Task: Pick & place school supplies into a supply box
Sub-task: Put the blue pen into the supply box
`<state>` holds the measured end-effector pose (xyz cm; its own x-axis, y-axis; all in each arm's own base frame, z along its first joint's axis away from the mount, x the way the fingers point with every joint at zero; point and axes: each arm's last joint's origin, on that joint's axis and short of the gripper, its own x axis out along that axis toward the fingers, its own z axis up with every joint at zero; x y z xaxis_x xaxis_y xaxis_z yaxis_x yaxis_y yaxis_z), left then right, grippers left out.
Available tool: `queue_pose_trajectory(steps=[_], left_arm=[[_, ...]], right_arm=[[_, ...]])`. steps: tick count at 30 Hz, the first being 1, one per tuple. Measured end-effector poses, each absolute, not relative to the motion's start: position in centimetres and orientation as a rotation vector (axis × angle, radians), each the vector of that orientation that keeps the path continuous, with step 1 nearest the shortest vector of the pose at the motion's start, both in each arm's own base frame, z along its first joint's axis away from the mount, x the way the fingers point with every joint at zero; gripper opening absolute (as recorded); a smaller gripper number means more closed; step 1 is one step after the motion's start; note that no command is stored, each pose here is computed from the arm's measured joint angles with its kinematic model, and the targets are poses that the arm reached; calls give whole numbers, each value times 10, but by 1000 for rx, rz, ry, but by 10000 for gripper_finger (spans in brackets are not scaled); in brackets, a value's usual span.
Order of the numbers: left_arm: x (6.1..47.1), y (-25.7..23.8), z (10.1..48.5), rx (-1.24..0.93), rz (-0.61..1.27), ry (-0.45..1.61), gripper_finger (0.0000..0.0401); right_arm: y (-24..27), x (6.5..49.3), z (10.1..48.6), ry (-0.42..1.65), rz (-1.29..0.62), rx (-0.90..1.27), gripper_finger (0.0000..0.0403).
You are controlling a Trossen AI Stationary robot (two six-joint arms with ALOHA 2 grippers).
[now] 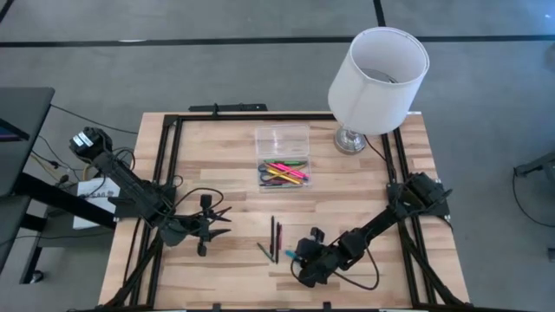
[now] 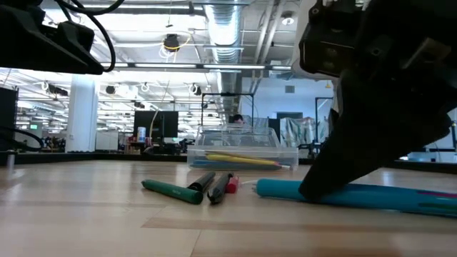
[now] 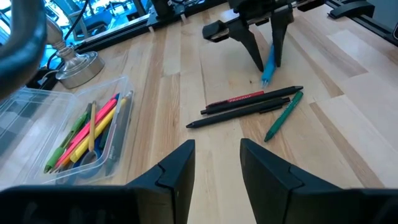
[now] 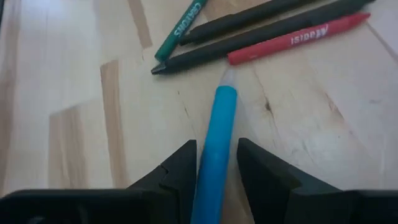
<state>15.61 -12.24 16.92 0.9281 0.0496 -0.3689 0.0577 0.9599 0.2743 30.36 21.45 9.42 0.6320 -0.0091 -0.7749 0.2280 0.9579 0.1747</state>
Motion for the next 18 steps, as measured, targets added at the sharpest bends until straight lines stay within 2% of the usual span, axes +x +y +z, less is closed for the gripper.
queue_pose_trajectory(steps=[18], left_arm=[[156,-122,168,272,-6,391,123]], right_arm=[[210,294,93,1006,-92,130,107]])
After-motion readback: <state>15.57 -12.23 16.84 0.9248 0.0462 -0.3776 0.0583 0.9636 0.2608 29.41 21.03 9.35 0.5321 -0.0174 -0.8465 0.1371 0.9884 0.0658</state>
